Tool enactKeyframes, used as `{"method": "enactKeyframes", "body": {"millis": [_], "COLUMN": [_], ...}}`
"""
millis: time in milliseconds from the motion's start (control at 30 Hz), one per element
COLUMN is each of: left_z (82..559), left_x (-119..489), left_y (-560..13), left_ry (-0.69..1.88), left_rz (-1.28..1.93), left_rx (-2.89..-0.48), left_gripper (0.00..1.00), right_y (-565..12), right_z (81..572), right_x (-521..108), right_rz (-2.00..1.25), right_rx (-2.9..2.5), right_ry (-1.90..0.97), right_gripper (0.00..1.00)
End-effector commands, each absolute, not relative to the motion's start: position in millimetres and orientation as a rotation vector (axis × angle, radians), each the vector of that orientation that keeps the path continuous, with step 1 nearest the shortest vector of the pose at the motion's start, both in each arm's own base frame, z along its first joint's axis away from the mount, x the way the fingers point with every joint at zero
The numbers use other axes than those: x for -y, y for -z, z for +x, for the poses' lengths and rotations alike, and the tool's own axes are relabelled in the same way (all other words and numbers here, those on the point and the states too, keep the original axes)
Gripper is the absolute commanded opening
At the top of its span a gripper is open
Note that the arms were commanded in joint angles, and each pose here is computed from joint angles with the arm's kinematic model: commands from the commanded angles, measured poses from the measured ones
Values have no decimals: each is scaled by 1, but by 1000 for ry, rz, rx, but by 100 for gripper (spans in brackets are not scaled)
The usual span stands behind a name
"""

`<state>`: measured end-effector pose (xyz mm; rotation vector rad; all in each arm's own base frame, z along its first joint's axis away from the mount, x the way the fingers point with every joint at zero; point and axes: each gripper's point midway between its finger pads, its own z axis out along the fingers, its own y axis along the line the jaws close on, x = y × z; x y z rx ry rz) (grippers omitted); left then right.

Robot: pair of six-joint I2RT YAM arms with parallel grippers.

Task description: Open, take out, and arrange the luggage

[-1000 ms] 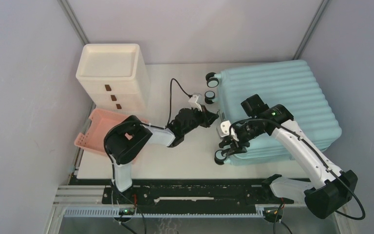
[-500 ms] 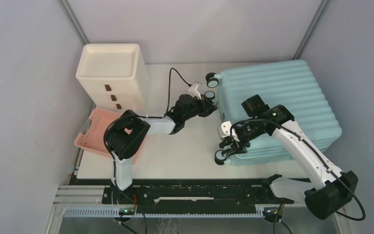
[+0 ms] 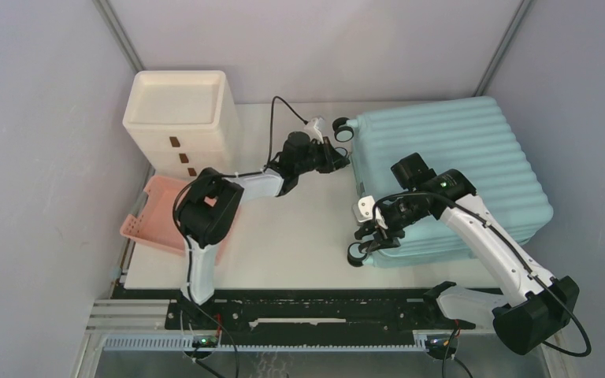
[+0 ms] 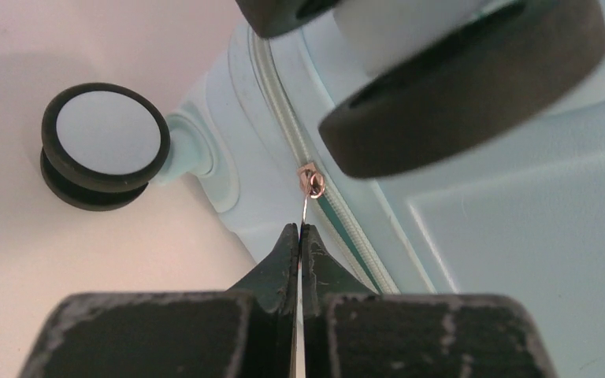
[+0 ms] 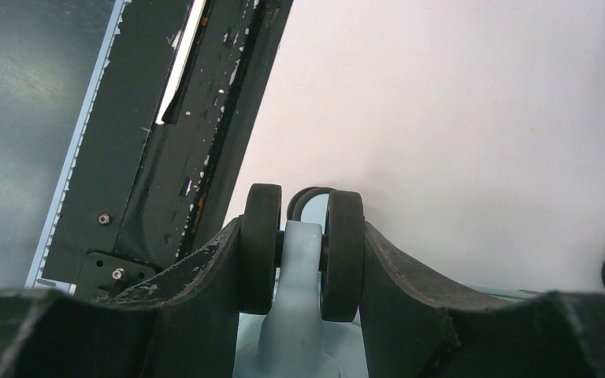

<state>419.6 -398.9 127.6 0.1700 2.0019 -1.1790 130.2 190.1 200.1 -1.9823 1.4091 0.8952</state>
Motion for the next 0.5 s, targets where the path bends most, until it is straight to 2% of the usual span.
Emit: {"method": "enactKeyframes", "body": {"millis": [0,467], "left_z": [459,492], "left_x": [380,379], "left_y": [-137,-140], "left_ry": [1129,1206], "left_rz": [89,32], "left_rx": [-2004,-2019], "left_gripper": [0,0], "right_y": [-211,-210], "right_z": [99,100], "right_x": [-199,-200], "right_rz": [-1948,-1950], "right_rx": [-1283,-1280], "right_ry": [-1098,-1098], "right_gripper": [0,0]}}
